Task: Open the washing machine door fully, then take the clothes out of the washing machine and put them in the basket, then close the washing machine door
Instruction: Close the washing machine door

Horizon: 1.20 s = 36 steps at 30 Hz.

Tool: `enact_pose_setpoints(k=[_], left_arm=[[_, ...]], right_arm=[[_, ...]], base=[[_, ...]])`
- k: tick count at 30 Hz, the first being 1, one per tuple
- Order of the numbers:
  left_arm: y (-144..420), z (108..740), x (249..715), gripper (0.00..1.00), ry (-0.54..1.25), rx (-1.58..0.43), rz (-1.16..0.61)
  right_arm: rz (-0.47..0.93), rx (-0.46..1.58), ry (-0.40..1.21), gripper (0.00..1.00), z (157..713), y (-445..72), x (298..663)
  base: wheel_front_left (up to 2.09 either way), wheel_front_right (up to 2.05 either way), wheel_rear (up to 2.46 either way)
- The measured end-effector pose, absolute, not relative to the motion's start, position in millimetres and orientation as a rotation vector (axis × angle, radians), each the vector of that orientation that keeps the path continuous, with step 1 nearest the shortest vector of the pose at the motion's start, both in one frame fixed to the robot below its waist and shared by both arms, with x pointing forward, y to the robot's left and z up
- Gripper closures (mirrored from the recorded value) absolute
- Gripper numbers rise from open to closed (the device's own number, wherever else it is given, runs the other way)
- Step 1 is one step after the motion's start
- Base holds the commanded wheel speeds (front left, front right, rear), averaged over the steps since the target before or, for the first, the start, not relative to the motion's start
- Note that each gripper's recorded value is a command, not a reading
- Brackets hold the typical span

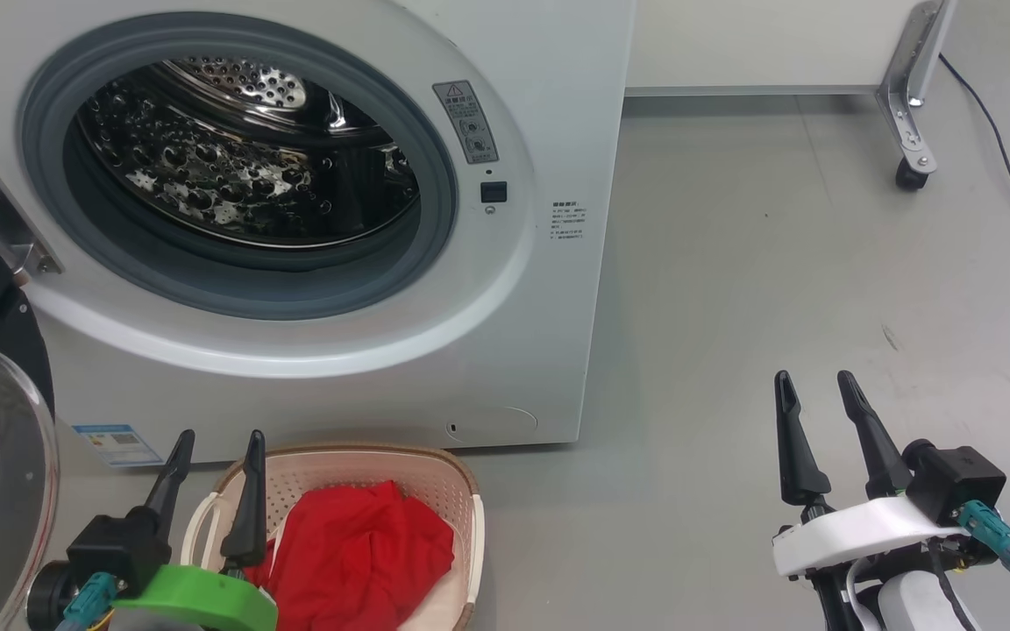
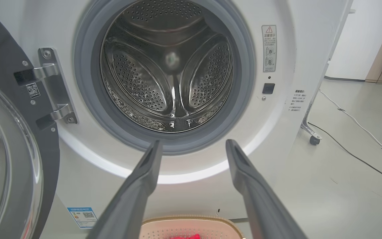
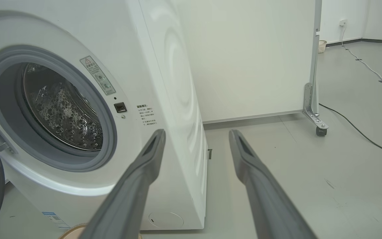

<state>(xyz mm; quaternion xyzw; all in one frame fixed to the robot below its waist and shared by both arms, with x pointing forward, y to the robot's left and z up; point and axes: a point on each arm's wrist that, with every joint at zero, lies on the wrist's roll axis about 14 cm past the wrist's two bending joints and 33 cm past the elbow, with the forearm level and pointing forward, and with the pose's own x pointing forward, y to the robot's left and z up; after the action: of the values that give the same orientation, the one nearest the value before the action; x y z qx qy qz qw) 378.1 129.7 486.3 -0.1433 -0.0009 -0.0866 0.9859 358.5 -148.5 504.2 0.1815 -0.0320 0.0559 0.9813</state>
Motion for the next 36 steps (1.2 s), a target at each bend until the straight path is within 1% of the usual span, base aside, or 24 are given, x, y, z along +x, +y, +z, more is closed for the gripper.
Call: enact_pose_setpoints(k=[21,36], left_arm=[[129.5,494.3,379.0,0.0,-0.027,-0.28,-0.179],[129.1,496.2,373.7,0.0,-0.033,-0.266,-0.183]], right_arm=[[0.112,0.368,-0.067,0.0,505.1,-148.4,357.8],[0.128,0.368,-0.073,0.0,507.7,-143.4,356.0]], base=[[-1.22,1.22,0.0],[-0.72,0.72,0.0]])
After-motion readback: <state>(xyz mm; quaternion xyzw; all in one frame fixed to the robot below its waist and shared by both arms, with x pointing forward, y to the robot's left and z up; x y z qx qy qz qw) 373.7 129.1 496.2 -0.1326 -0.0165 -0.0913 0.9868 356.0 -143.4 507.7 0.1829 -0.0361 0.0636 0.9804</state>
